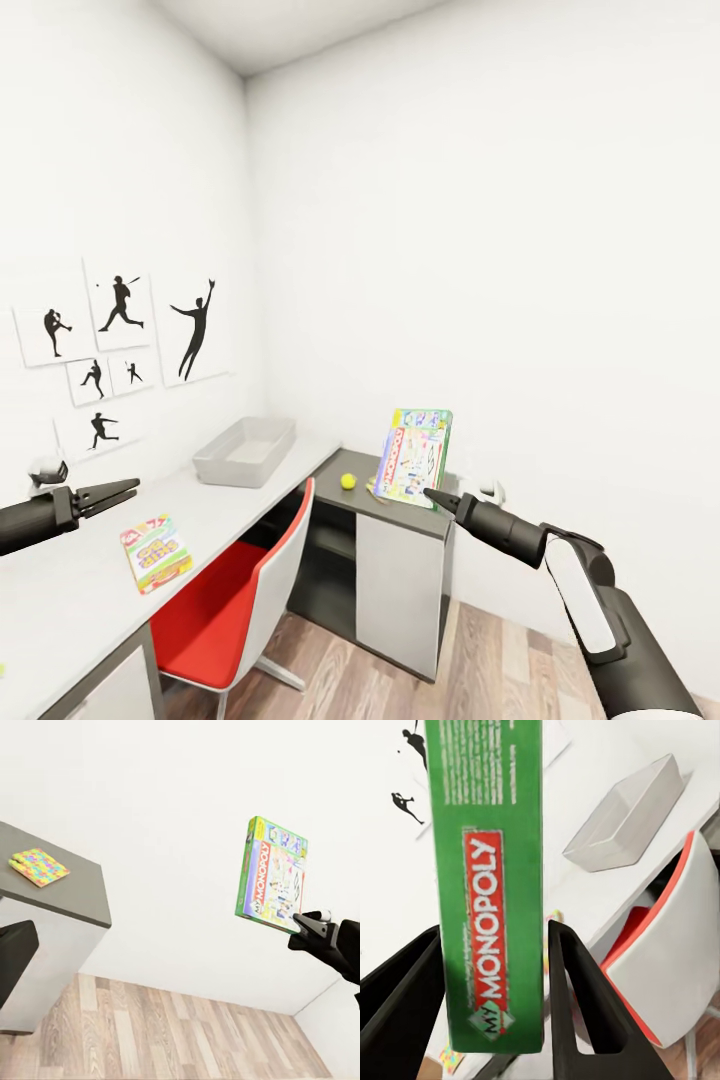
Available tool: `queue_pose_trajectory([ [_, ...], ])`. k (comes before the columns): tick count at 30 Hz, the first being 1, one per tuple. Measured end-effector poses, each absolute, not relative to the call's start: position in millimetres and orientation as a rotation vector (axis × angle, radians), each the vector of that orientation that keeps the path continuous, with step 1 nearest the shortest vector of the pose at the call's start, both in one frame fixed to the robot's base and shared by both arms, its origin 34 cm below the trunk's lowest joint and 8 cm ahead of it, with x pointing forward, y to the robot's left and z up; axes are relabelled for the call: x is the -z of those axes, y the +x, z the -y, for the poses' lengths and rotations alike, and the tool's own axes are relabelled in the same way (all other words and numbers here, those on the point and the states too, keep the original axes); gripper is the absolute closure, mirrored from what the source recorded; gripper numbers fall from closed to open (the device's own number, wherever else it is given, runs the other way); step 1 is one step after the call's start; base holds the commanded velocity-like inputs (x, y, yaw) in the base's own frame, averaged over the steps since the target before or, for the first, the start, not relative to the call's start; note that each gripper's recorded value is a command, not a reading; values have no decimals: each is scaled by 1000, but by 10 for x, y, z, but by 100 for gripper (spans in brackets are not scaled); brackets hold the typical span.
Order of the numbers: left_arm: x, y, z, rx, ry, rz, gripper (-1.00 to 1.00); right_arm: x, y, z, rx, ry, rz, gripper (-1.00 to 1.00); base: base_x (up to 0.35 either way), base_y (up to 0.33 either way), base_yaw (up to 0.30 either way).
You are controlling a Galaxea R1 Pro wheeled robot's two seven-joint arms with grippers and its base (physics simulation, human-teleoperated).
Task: Put all the toys in the child's room - the three board games (two on the bed and one on the table), the two jigsaw puzzles on the table, and the tennis ball on the table - inside the toy box on the table in the child's room.
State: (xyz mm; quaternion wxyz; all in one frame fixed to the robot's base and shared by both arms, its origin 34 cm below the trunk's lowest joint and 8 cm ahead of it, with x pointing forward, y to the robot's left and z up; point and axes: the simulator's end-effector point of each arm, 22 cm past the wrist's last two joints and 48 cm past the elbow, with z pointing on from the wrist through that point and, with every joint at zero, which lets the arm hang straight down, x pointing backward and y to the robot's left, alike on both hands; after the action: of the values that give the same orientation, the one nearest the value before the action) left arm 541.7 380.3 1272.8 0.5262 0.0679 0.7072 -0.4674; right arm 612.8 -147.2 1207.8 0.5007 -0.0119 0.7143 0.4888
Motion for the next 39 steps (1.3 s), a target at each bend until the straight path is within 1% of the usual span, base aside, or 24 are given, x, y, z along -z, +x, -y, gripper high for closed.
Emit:
queue_pose_trajectory([
  [18,-12727,5418,-3801,1117,164,-1690,-100,-12077,6127,1468,-1182,-30,-1728,100,324,-14,280],
  [39,-12707,5431,-3806,1117,161,-1694,-100,-12048,6140,1476,-1181,-25,-1733,100,290,-158,280],
])
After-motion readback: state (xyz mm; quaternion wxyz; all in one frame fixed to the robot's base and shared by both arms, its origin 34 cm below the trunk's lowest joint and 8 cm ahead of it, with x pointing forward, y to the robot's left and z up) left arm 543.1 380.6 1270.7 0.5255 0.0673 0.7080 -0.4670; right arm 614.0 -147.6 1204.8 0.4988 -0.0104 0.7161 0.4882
